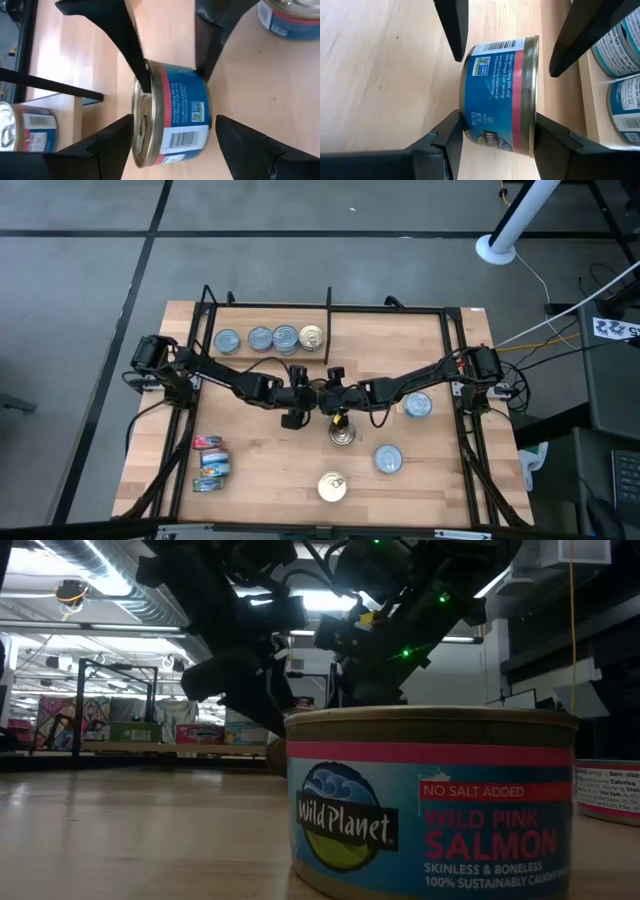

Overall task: Stack canned seafood by type on shelf
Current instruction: Stack the blue pink tuna can on top of the blue pink tuna can on the shelf

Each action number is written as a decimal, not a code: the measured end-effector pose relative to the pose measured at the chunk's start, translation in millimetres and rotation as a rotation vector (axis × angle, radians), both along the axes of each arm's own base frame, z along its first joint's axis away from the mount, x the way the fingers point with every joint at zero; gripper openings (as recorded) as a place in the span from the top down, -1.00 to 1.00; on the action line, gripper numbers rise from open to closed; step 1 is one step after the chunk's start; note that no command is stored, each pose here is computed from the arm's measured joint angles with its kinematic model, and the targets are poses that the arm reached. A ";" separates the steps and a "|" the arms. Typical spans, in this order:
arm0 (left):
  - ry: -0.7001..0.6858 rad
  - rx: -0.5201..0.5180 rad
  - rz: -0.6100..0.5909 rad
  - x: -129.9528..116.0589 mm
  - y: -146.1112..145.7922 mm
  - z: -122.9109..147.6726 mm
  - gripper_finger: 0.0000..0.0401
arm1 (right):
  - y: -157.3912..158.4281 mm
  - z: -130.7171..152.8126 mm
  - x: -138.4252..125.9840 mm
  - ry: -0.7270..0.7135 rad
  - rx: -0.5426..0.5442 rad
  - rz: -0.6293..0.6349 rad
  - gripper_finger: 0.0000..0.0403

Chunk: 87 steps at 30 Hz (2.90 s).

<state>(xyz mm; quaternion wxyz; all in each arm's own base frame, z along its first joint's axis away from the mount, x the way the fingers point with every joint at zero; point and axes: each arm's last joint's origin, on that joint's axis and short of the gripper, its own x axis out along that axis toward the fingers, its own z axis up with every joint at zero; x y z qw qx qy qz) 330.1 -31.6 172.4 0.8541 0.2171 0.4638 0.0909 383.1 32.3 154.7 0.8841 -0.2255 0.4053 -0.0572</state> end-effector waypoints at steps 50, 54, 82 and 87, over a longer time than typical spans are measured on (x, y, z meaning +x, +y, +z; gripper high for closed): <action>0.038 0.076 -0.005 -0.1 2.0 -5.2 0.04 | -2.4 23.2 -3.7 0.039 -0.047 -0.064 -0.41; 0.035 0.075 -0.004 0.1 1.9 -5.1 0.05 | -4.8 40.9 -14.4 0.071 -0.087 -0.093 -0.40; 0.144 0.387 0.080 10.7 5.3 54.6 0.03 | -39.5 99.2 -111.7 0.119 -0.013 -0.274 -0.40; 0.188 0.476 0.100 8.7 10.7 56.6 0.03 | -44.1 82.4 -125.6 0.063 0.010 -0.307 -0.40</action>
